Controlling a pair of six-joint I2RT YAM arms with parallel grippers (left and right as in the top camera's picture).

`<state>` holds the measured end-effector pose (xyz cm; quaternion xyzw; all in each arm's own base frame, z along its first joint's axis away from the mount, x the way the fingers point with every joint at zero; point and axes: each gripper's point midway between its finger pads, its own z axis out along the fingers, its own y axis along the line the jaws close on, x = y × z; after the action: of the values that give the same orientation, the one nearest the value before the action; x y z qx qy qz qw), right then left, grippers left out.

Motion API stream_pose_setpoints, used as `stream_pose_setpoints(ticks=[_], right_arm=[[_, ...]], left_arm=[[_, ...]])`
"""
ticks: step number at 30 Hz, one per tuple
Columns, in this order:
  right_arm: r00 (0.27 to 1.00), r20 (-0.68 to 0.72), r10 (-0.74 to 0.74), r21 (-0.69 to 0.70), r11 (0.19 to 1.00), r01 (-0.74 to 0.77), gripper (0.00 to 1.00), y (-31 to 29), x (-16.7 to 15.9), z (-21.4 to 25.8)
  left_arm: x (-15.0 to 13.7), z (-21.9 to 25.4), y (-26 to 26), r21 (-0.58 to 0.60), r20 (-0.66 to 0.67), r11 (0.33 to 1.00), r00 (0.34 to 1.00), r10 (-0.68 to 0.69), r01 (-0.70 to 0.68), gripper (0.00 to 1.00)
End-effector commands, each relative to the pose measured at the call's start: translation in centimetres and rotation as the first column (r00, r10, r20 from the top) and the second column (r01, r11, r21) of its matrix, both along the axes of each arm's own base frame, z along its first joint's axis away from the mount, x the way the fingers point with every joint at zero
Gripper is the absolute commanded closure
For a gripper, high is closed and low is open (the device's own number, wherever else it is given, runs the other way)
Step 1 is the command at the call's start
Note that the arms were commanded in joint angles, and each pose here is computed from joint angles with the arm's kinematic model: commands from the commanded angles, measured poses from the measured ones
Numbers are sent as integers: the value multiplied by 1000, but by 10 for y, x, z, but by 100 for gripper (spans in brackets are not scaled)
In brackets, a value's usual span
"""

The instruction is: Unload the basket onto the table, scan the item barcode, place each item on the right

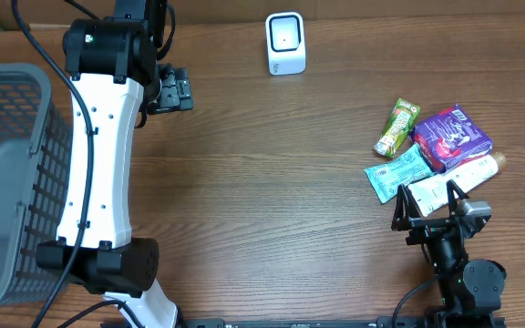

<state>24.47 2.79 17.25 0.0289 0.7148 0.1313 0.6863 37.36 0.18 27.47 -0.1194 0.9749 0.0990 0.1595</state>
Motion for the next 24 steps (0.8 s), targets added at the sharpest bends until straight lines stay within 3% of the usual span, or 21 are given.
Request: stream_pose_setpoints(ticks=[1,22,24], right_arm=[[1000,8,-23,-4,1000,23,0,-5,1,-1],[1000,8,-23,-4,1000,23,0,-5,1,-1],[1000,8,-23,-4,1000,23,0,-5,1,-1]], left_arm=[[1,-4,0,-1,-6,1000,1000,15,-15,0],[0,-1,0,-1,2,1000,1000,13,-13,0],[1,8,6,39,31,999,1000,1,-3,0]])
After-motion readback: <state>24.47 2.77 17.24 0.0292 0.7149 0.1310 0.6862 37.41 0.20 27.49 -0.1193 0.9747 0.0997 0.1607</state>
